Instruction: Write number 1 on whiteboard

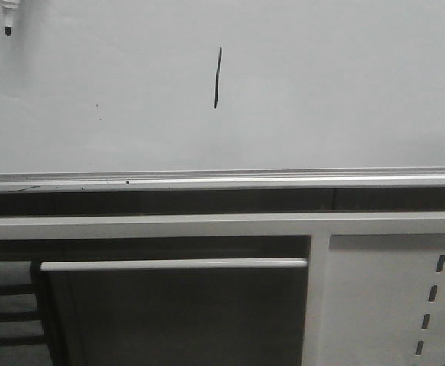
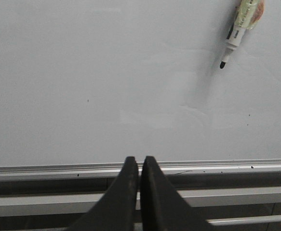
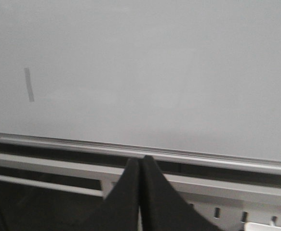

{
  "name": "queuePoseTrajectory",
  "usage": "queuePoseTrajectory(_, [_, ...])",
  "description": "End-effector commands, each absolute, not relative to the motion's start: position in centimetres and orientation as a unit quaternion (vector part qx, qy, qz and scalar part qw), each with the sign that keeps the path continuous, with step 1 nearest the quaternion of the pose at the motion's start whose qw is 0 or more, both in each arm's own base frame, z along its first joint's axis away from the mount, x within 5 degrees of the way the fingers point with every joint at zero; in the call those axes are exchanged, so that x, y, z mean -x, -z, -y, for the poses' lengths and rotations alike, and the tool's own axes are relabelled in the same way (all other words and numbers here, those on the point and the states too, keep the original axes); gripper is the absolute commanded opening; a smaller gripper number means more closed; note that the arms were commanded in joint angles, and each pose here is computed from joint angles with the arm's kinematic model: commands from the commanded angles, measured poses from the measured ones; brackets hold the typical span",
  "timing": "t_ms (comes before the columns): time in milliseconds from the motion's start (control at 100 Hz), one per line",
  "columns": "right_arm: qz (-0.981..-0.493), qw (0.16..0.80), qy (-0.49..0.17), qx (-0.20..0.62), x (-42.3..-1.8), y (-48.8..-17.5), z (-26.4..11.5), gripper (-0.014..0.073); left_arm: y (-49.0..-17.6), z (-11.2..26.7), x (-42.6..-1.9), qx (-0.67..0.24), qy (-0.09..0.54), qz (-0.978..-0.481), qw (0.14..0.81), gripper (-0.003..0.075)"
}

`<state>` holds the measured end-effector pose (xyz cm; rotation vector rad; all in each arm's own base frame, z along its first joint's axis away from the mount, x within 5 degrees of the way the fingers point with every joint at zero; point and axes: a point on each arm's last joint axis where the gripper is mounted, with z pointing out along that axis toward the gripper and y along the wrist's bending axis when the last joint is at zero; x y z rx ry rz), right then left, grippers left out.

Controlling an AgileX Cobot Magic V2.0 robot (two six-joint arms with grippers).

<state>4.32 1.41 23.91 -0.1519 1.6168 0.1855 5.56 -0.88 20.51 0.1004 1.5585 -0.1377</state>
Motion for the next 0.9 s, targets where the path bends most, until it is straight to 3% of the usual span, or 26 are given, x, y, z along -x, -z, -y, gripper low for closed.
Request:
queuePoseTrajectory(0, [-0.679,0.732,-0.048,0.028,-4.4,-24.8,-0.6,-0.0064,-19.9,0.8,-5.6,-0.037,0.063,-0.683,0.727,-0.0020])
queuePoseTrajectory(260, [-0.680,0.732,-0.022,0.016,-5.6,-20.1,-0.3,-0.0064,-19.9,0.8,-5.6,-0.037,0.063,-0.683,0.727,-0.0020])
queuePoseTrajectory(490, [-0.712,0.701,-0.001,0.035,-5.6,-19.3,-0.3,-0.0064,-19.9,0.8,-5.6,-0.037,0.063,-0.684,0.726,-0.0020])
queuePoseTrajectory(890, [-0.704,0.710,-0.001,0.034,-5.6,-19.6,-0.3,-0.0064,-19.9,0.8,-5.6,-0.037,0.063,-0.684,0.726,-0.0020])
